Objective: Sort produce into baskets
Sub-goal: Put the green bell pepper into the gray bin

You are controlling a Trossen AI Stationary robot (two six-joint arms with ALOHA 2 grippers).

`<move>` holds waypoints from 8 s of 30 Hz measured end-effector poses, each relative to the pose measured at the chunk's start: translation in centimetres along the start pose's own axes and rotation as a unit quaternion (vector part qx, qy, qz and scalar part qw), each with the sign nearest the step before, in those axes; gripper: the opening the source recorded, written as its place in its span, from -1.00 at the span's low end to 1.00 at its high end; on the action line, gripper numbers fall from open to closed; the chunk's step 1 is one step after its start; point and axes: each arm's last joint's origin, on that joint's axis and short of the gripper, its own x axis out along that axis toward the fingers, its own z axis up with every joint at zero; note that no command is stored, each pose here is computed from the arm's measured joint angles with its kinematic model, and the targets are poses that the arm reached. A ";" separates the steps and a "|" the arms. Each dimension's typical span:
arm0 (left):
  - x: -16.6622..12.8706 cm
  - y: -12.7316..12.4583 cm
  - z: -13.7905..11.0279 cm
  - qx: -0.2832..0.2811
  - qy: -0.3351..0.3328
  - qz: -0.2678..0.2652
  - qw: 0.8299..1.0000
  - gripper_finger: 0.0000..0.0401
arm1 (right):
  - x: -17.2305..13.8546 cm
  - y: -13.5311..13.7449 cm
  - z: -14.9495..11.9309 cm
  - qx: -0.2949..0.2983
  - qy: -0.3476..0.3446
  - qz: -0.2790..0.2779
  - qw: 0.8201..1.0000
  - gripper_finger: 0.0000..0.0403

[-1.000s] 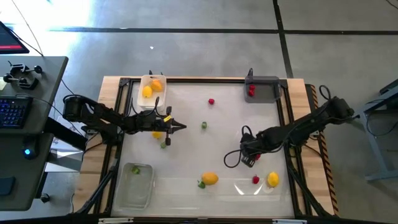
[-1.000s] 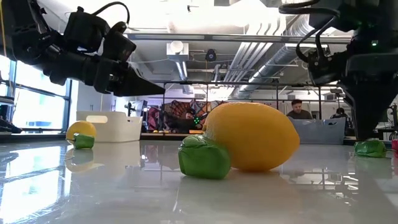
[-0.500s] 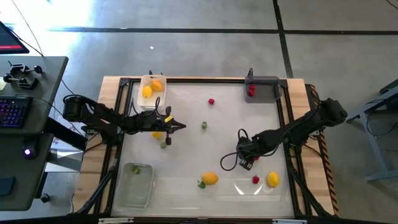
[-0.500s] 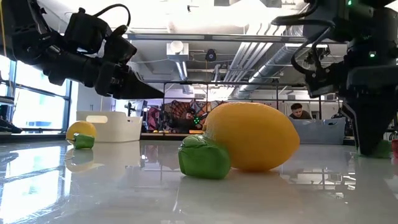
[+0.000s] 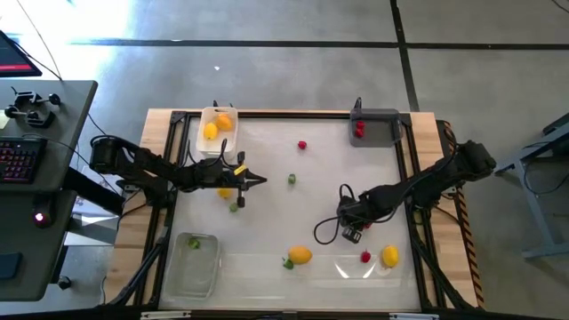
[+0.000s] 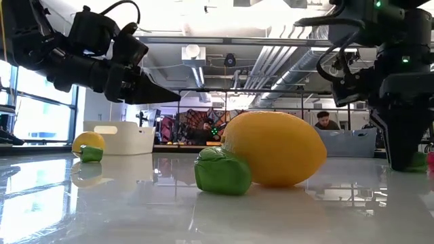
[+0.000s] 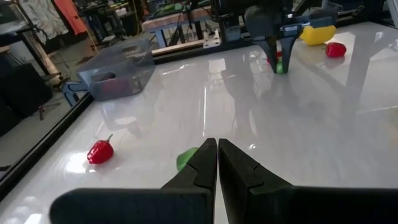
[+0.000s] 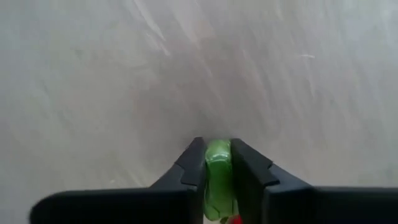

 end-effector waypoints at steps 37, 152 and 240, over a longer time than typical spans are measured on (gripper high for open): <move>5.1 1.8 9.1 0.020 -0.076 -0.065 0.995 -0.43 | -8.9 -1.7 12.2 -0.235 -0.695 0.136 0.666 -0.82; 0.2 -3.5 4.3 -0.030 -0.028 -0.122 0.992 -1.00 | -4.0 2.8 -1.1 -0.064 -0.058 0.052 0.995 -0.08; 6.6 -6.2 8.9 0.347 0.068 -0.076 0.932 -0.27 | -3.1 2.1 10.2 -0.267 -0.388 0.111 0.875 -1.00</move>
